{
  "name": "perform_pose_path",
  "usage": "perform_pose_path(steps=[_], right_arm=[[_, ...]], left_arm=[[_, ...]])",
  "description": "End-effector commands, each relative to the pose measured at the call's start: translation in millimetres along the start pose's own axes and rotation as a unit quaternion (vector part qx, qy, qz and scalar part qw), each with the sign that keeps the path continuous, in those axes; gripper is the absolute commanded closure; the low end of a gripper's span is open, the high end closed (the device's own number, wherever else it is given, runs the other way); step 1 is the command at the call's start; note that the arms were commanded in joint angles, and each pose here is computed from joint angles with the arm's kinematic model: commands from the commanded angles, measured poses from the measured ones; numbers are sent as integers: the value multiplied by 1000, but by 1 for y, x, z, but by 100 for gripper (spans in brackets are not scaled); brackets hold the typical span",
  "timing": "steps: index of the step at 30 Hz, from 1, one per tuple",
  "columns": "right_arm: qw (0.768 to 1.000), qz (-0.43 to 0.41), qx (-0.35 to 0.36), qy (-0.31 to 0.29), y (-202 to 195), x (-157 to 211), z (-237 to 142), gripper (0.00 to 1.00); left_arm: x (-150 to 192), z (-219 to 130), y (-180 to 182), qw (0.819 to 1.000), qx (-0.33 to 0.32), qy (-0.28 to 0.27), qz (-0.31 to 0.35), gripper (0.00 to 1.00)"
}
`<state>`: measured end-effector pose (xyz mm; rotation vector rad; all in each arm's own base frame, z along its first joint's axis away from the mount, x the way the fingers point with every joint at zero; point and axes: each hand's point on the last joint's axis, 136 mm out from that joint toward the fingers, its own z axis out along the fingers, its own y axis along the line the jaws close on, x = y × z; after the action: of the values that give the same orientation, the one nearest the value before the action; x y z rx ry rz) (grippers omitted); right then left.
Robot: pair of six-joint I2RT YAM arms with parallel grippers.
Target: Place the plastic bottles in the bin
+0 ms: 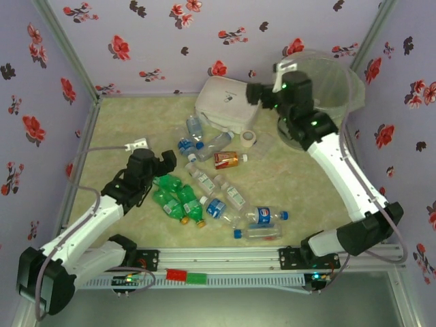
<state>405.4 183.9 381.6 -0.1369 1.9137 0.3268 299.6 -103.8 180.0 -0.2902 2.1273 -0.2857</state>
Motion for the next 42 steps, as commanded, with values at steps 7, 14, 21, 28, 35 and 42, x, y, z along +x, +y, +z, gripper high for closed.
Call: perform_pose_path(steps=[7, 14, 21, 28, 35, 42], right_arm=[[985, 49, -103, 128, 84, 137, 45, 0], [974, 42, -92, 205, 98, 205, 60, 0], [973, 43, -74, 216, 90, 219, 59, 0], [974, 41, -66, 211, 85, 220, 58, 0], [975, 48, -62, 209, 81, 224, 56, 0], [974, 49, -59, 214, 80, 229, 56, 0]], left_arm=[[23, -23, 36, 995, -77, 68, 0, 0], [65, -37, 52, 982, -101, 152, -51, 0], [115, -39, 39, 955, -84, 228, -172, 0], [148, -47, 26, 946, -81, 267, -168, 0], [182, -46, 26, 936, -92, 299, -162, 0], [196, -36, 27, 936, -91, 304, -154, 9]])
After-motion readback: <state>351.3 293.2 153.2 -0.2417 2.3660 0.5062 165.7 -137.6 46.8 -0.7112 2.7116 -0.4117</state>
